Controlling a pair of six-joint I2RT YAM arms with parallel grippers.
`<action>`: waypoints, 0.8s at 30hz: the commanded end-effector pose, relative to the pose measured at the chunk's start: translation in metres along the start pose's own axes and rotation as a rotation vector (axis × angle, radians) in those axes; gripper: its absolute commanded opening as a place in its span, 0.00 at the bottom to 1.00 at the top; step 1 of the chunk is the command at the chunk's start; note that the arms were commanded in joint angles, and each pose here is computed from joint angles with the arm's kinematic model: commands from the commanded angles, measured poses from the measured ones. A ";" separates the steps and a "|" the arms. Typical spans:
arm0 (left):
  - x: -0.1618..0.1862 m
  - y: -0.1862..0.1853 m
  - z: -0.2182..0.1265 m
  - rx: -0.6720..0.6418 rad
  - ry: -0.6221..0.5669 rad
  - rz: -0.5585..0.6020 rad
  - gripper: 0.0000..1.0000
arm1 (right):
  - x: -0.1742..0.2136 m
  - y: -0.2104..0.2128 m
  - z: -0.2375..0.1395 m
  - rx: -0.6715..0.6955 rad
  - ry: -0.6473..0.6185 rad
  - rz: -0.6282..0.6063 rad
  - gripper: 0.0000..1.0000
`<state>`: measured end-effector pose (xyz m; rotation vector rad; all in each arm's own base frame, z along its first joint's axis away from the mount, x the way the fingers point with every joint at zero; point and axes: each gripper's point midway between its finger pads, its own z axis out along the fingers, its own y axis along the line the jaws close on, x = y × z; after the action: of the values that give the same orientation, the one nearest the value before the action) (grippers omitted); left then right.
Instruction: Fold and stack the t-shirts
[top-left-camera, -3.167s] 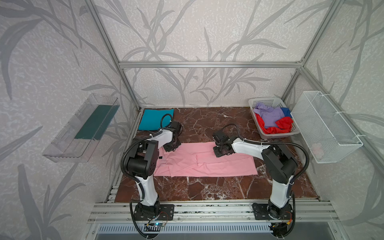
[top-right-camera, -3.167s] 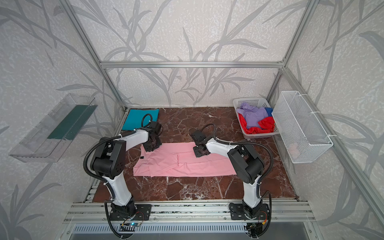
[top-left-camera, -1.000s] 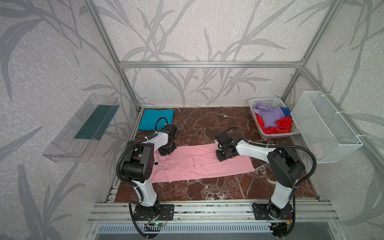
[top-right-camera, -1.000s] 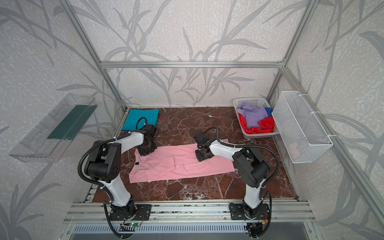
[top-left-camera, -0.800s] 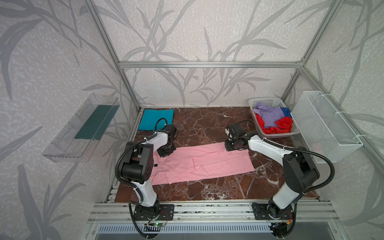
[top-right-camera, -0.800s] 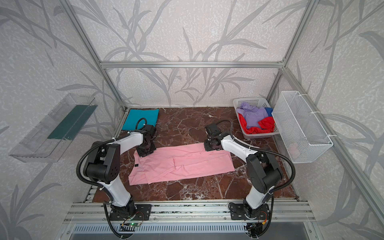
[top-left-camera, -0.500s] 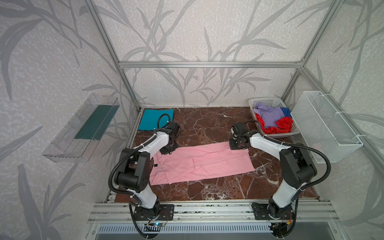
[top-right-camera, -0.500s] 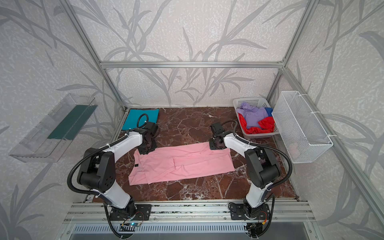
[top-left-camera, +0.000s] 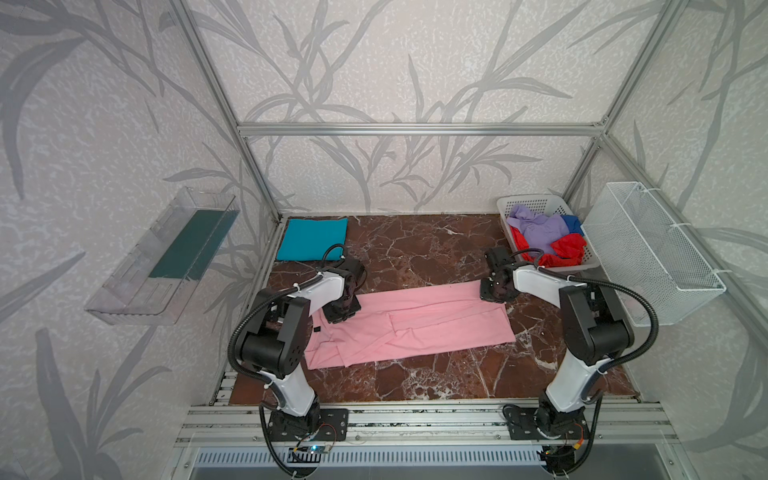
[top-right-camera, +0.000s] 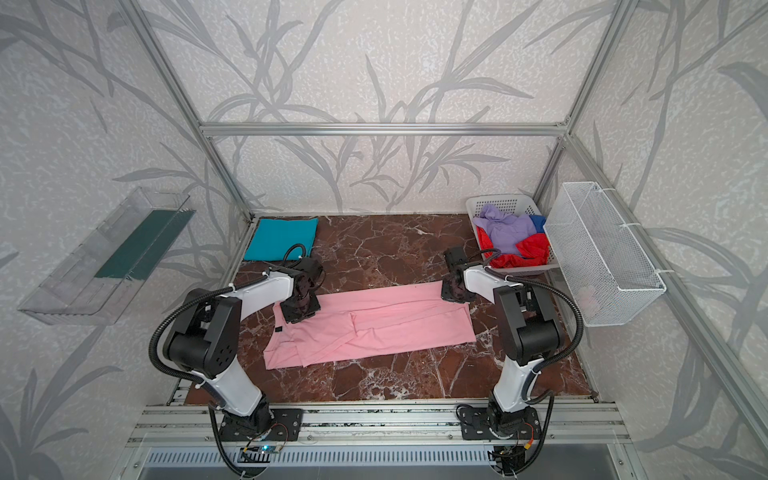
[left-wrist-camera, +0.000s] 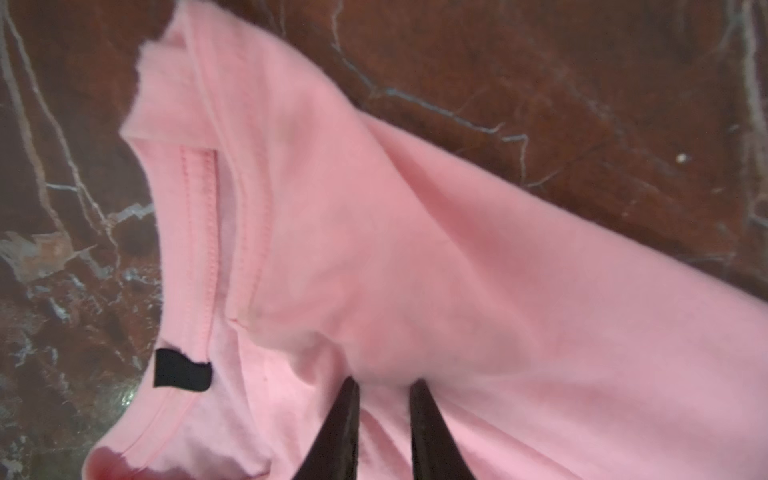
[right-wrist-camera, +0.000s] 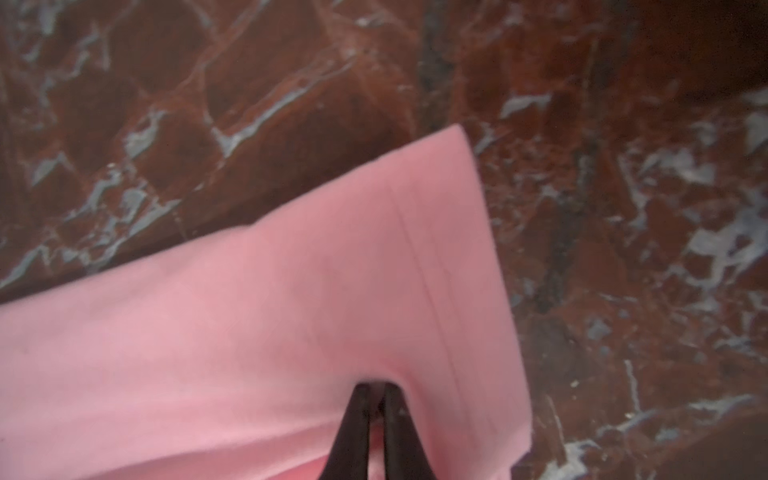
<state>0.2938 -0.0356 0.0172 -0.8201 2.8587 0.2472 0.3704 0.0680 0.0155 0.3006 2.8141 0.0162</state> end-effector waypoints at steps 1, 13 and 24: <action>0.008 0.031 0.008 -0.104 0.017 -0.002 0.24 | 0.025 -0.023 0.010 0.075 0.083 0.031 0.12; -0.027 -0.036 -0.062 -0.008 -0.129 0.112 0.24 | 0.009 0.051 -0.070 -0.120 -0.163 -0.194 0.17; 0.023 -0.033 -0.030 -0.027 -0.022 0.128 0.24 | 0.063 0.129 -0.034 -0.180 -0.068 -0.456 0.23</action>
<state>0.3026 -0.0802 0.0464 -0.6021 2.8654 0.2747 0.3271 0.1992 0.0423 -0.3306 2.7135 0.1643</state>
